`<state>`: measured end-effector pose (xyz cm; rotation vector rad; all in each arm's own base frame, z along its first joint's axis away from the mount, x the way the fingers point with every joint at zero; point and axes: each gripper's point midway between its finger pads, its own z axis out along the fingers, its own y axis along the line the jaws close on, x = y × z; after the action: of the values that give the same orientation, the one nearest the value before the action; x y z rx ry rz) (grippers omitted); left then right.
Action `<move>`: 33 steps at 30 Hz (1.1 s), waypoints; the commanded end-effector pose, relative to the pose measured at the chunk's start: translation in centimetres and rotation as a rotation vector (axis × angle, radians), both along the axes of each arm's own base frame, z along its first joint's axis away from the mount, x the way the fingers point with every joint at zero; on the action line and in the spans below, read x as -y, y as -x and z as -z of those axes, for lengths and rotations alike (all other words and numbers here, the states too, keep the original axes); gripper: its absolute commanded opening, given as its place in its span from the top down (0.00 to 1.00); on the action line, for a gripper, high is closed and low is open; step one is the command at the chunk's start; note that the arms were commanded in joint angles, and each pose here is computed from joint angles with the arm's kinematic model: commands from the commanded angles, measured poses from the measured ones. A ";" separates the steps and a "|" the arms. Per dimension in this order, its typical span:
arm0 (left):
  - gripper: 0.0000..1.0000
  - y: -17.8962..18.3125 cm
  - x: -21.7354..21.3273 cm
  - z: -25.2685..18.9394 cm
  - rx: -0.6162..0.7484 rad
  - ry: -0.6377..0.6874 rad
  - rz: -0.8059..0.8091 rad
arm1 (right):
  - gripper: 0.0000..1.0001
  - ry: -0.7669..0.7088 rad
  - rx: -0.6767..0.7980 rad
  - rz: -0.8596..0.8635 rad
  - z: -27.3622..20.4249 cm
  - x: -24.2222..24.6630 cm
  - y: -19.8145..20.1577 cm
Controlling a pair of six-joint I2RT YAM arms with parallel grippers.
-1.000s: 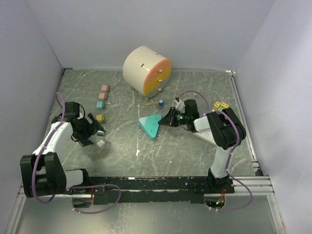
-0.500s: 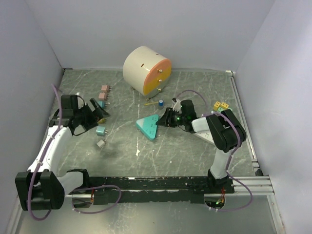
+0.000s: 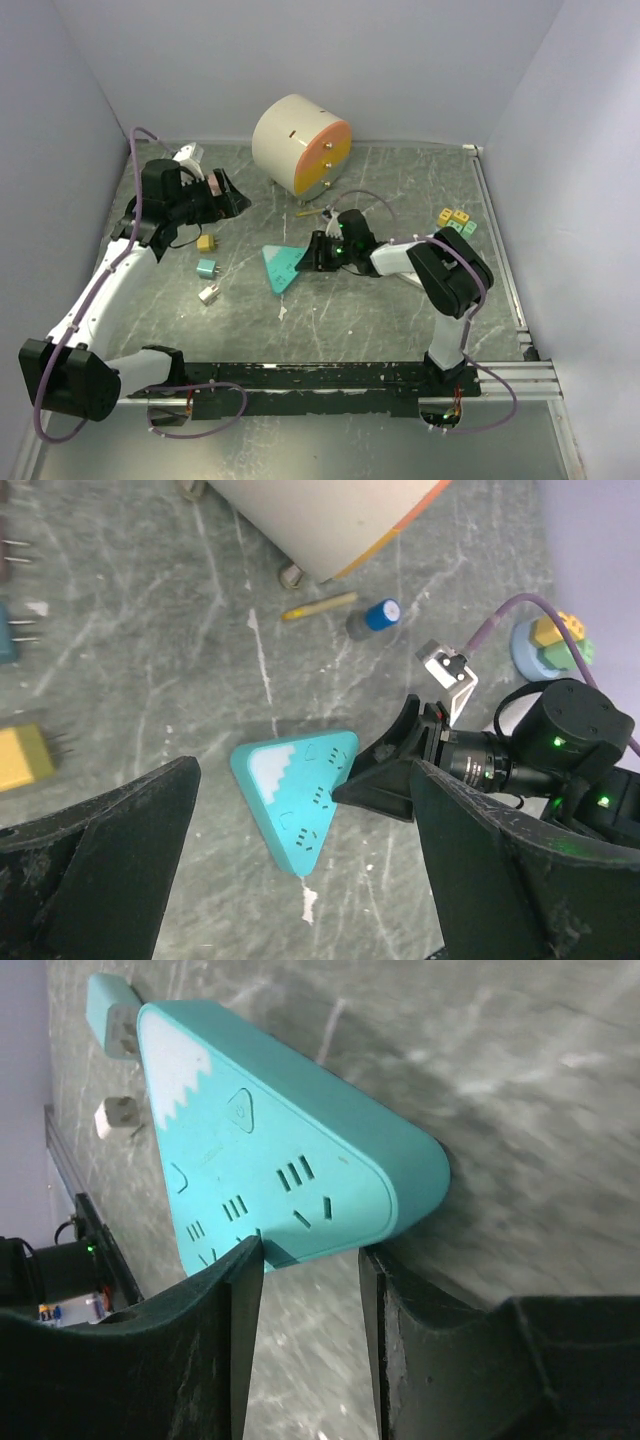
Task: Pull the plug off the socket
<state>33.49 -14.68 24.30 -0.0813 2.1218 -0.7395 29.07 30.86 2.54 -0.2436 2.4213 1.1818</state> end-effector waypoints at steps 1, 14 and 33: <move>0.02 -0.4 -2.0 -1.4 0.108 -0.127 -0.037 | 0.57 0.045 -0.095 0.021 2.0 -2.0 0.3; 0.00 1.5 -0.7 -1.5 0.140 -0.139 0.024 | 0.21 0.346 0.230 0.351 -7.4 8.5 -8.7; 0.00 3.0 2.6 -0.8 0.135 -0.135 0.127 | 0.08 0.459 0.051 1.418 -9.3 47.3 -8.4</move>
<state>30.83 -16.55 25.18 0.1349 2.0661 -0.6363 37.39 -14.46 13.58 1.0064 1.9684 -0.0895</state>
